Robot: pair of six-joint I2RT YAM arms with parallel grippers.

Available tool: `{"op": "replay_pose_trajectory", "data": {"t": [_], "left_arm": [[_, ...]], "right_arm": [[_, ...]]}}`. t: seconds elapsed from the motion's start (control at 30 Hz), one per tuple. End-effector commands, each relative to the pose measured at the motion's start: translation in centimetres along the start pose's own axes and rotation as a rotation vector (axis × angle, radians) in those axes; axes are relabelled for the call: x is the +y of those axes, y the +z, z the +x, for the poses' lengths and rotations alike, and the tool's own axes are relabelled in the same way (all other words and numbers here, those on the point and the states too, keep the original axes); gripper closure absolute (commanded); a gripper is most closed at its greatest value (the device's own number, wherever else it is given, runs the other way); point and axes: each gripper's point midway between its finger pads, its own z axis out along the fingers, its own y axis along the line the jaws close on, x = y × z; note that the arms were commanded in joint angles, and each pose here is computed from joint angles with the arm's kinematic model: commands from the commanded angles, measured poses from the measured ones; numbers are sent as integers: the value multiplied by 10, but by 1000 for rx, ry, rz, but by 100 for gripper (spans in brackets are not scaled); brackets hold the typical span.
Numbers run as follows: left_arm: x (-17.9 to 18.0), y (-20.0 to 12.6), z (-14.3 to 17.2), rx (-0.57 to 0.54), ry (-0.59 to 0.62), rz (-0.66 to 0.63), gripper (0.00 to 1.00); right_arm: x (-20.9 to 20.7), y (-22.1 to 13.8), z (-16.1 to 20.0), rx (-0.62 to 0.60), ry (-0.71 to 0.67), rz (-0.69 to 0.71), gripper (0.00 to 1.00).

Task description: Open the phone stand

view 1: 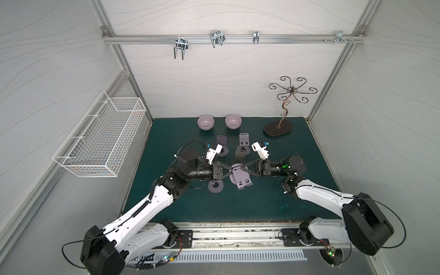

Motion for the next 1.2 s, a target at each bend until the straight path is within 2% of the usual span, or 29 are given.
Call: {"op": "replay_pose_trajectory", "data": {"t": [0.0, 0.17, 0.27, 0.6, 0.77, 0.87, 1.03, 1.17], "left_arm": [[6, 14, 9, 69, -62, -11, 100], [50, 28, 20, 155, -184, -151, 100], [74, 35, 29, 189, -260, -199, 100], [97, 38, 56, 303, -346, -241, 100], [89, 35, 68, 349, -346, -212, 100], [83, 32, 74, 365, -353, -186, 100], [69, 35, 75, 379, -382, -76, 100], [62, 38, 74, 405, -394, -26, 100]], "right_arm": [[82, 17, -15, 19, -154, -181, 100], [153, 25, -20, 58, -214, -299, 100], [191, 25, -17, 78, -294, -351, 100], [252, 27, -45, -11, -445, -419, 100], [231, 29, -55, -95, -587, -216, 100], [222, 20, -59, -203, -712, -84, 100], [187, -10, -70, -405, -789, 158, 100], [168, -47, -64, -558, -866, 298, 100]]}}
